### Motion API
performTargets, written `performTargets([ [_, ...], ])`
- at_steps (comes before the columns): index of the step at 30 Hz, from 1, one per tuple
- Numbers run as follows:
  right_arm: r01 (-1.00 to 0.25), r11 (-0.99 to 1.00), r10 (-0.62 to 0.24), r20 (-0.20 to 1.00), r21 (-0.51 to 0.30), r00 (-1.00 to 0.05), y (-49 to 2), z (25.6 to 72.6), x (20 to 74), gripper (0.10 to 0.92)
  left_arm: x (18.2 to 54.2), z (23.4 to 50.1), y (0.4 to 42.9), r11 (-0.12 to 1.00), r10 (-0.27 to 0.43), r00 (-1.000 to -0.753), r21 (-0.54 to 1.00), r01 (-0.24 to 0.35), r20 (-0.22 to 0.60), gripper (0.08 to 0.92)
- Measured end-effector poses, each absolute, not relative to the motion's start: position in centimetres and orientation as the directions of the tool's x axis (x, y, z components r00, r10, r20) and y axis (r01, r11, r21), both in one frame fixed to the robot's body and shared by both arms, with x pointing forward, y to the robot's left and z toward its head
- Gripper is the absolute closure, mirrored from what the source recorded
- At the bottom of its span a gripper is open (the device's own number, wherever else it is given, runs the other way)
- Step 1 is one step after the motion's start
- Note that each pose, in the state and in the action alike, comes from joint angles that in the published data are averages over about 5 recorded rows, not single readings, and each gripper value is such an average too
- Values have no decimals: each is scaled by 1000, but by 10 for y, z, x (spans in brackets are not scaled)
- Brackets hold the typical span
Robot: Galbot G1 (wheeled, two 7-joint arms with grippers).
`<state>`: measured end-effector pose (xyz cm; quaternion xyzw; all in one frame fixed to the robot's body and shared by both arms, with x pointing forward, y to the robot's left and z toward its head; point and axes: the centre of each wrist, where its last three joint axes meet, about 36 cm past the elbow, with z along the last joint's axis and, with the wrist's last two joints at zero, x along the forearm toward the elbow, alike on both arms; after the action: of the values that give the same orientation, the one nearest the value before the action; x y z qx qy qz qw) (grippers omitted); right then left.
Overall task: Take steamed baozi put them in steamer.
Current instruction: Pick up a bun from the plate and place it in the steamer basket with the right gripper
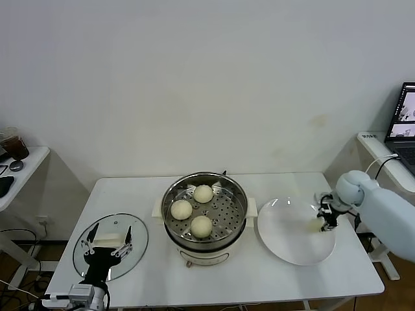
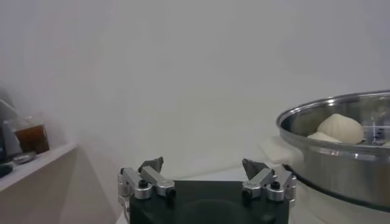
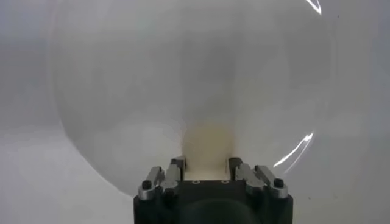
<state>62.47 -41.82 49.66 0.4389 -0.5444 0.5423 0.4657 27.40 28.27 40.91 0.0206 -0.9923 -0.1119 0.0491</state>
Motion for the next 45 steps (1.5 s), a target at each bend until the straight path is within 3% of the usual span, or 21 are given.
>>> performTargets([
  [9,-962,-11,-76,959,-274,-272,-374,588,634,549,278,413,279,976,-34,-996,216,-15,81,177],
  [15,-944,-65,-182,934,-323,-307,-311,651,632,546,278,415,277,977,-25,-997,211,-8,76,177],
  [21,-940,-110,-270,920,-322,-284,-241,682,621,546,278,416,278,977,-27,-997,214,-11,73,177],
  [34,-954,-152,-282,937,-258,-208,-128,668,612,547,274,417,281,976,-37,-997,217,-20,72,177],
  [45,-962,-171,-203,963,-213,-178,-94,619,620,547,274,418,283,977,-37,-997,214,-22,68,177],
])
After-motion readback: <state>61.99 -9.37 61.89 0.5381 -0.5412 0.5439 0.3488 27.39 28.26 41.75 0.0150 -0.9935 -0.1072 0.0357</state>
